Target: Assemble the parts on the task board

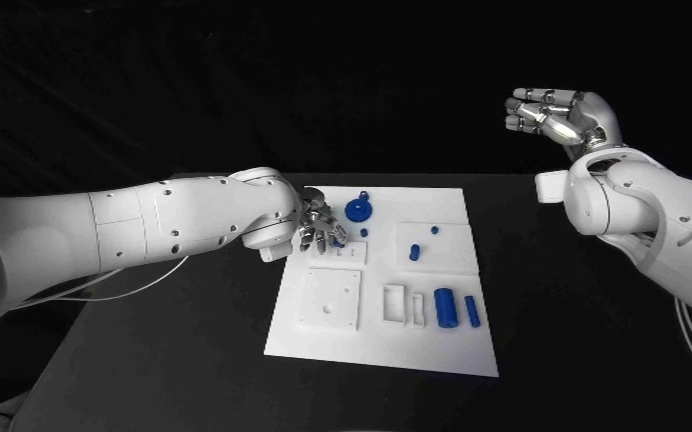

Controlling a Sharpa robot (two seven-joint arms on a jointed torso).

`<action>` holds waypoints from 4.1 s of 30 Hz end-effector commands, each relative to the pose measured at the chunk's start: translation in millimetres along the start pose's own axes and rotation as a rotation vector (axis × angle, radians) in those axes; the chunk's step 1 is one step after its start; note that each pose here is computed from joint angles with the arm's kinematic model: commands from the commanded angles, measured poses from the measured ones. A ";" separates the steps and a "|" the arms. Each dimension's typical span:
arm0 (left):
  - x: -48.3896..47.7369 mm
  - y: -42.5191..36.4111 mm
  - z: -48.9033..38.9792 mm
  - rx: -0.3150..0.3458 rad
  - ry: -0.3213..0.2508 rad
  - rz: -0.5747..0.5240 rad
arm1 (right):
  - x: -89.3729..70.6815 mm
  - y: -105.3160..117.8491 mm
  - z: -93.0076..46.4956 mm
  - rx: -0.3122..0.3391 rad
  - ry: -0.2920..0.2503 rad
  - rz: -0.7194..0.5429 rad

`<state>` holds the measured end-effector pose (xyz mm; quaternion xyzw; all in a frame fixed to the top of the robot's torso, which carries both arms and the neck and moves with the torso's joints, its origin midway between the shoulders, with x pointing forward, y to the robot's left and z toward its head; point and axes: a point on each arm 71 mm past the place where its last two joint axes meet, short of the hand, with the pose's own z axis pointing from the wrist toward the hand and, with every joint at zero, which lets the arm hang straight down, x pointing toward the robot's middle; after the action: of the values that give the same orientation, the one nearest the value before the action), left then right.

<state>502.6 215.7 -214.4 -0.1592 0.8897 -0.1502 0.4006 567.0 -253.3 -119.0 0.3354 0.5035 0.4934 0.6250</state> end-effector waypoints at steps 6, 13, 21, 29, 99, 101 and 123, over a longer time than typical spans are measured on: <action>6.2 2.2 2.7 -0.016 -0.012 0.023 | 3.2 2.4 1.0 -0.026 0.013 0.014; 7.3 3.9 2.9 -0.015 -0.008 0.030 | 5.3 2.7 1.4 -0.028 0.021 0.018; 7.5 4.5 3.1 -0.012 -0.006 0.039 | 6.7 2.5 1.7 -0.028 0.030 0.021; 7.9 3.9 3.0 -0.004 -0.003 0.064 | 7.7 1.9 2.0 -0.025 0.040 0.024; 14.0 -1.7 5.8 -0.013 0.042 0.115 | 12.0 -5.1 4.4 0.018 0.081 0.028; 14.2 -2.8 6.5 -0.013 0.042 0.116 | 12.3 -5.1 4.4 0.018 0.082 0.028; 20.6 -12.2 9.8 -0.008 0.076 0.146 | 14.5 -5.9 4.7 0.022 0.088 0.028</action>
<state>503.1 201.8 -225.6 -0.1050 0.9058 -0.1173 0.3932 573.4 -242.7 -127.5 0.3344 0.5271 0.5062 0.5951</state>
